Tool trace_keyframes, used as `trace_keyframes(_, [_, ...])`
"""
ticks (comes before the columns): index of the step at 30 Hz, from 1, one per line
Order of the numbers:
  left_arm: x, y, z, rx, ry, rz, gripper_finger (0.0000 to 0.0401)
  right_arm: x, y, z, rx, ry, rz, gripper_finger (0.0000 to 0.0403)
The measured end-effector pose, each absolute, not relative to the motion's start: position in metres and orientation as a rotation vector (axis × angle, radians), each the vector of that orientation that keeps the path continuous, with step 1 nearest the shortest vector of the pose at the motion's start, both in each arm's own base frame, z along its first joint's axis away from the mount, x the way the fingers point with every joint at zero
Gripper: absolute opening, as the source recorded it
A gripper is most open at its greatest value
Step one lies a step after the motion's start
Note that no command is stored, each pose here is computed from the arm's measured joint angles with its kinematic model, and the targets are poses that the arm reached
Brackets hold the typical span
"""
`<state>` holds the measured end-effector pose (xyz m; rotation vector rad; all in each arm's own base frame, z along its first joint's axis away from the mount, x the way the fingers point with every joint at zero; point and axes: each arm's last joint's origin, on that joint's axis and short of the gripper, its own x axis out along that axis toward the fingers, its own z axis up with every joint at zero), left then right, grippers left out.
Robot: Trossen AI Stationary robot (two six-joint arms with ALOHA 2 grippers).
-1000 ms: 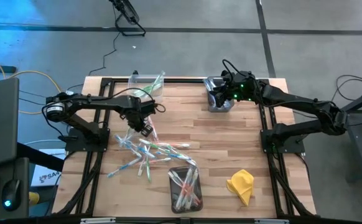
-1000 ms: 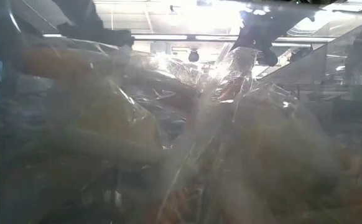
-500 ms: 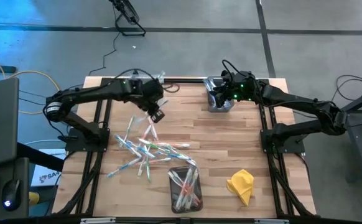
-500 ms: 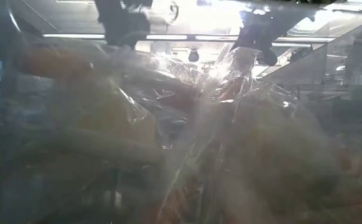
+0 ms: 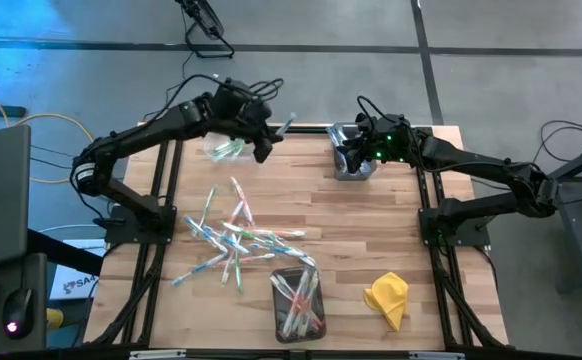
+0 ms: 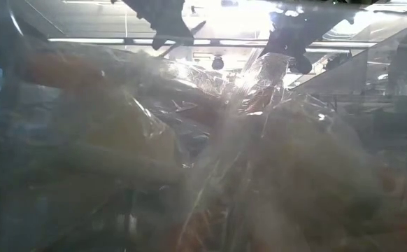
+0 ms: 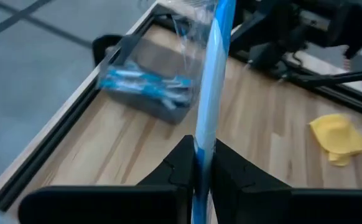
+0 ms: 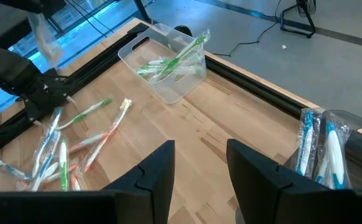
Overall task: Pick & Place Toothbrushes
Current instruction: Put the blue toothbrush into the top black bin
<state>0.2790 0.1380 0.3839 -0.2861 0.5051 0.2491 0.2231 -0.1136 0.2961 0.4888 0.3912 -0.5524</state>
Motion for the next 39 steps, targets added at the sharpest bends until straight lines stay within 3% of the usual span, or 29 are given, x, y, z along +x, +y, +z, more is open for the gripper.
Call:
trace_keyframes(14, [0.310,0.171,0.354,-0.259,0.477,0.123,0.0023,0.224,-0.117,0.300,0.465,0.330,-0.631,0.0138])
trace_keyframes(21, [0.322,0.186,0.350,-0.233,0.367,0.015,0.0023,0.224,-0.119,0.303,0.443,0.291,-0.695,0.0138])
trace_keyframes(39, [0.329,0.189,0.352,-0.252,0.294,0.008,0.0024,0.234,-0.125,0.313,0.393,0.136,-0.668,0.0138])
